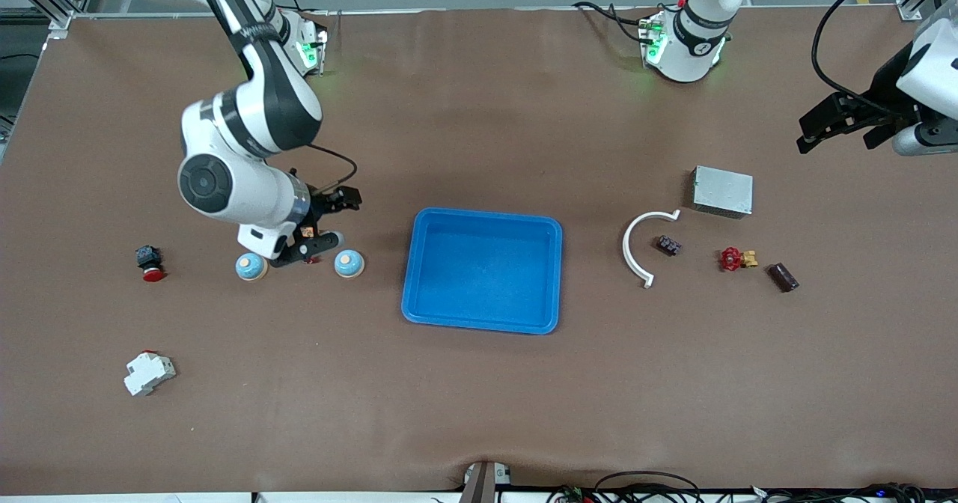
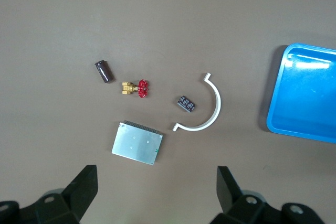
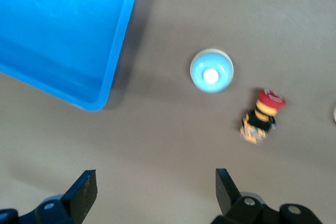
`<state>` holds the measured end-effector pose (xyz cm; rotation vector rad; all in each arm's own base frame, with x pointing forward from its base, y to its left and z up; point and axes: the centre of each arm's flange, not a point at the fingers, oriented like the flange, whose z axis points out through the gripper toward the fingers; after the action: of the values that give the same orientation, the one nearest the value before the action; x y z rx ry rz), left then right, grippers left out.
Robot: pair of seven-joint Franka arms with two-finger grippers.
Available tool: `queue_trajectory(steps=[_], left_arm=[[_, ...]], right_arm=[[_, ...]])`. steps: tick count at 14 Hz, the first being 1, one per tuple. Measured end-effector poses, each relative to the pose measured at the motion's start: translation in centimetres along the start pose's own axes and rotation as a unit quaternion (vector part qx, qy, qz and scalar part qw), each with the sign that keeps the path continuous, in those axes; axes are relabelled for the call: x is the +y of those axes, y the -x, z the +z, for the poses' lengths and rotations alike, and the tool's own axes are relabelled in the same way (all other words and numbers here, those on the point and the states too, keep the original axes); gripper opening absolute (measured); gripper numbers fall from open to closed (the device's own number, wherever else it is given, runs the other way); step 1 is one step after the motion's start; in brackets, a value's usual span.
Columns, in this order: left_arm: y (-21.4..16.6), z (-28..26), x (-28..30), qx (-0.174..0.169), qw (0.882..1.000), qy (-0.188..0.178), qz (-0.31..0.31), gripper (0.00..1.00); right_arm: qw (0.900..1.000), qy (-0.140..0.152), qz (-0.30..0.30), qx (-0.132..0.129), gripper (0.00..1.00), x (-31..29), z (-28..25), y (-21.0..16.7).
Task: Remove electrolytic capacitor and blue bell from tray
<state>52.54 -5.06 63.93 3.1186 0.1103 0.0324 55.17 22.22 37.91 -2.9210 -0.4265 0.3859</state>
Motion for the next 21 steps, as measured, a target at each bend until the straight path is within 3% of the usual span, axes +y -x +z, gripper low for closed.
queue_trajectory(steps=[7,11,15,21], left_arm=[[-0.1,-0.8,-0.4,0.008,1.000,0.001,-0.004,1.00],[-0.1,-0.8,-0.4,0.006,1.000,0.001,-0.004,1.00],[0.0,-0.8,-0.4,0.006,1.000,0.001,-0.004,1.00],[0.4,-1.4,-0.5,0.005,1.000,0.001,-0.003,1.00]], right_arm=[[0.999,0.027,0.039,0.012,1.00,4.0,-10.6,7.0],[0.996,0.039,0.069,0.050,1.00,7.3,-15.6,10.1],[0.989,0.080,0.090,0.085,1.00,10.2,-20.1,11.1],[0.979,0.075,0.133,0.138,1.00,15.1,-24.2,11.9]])
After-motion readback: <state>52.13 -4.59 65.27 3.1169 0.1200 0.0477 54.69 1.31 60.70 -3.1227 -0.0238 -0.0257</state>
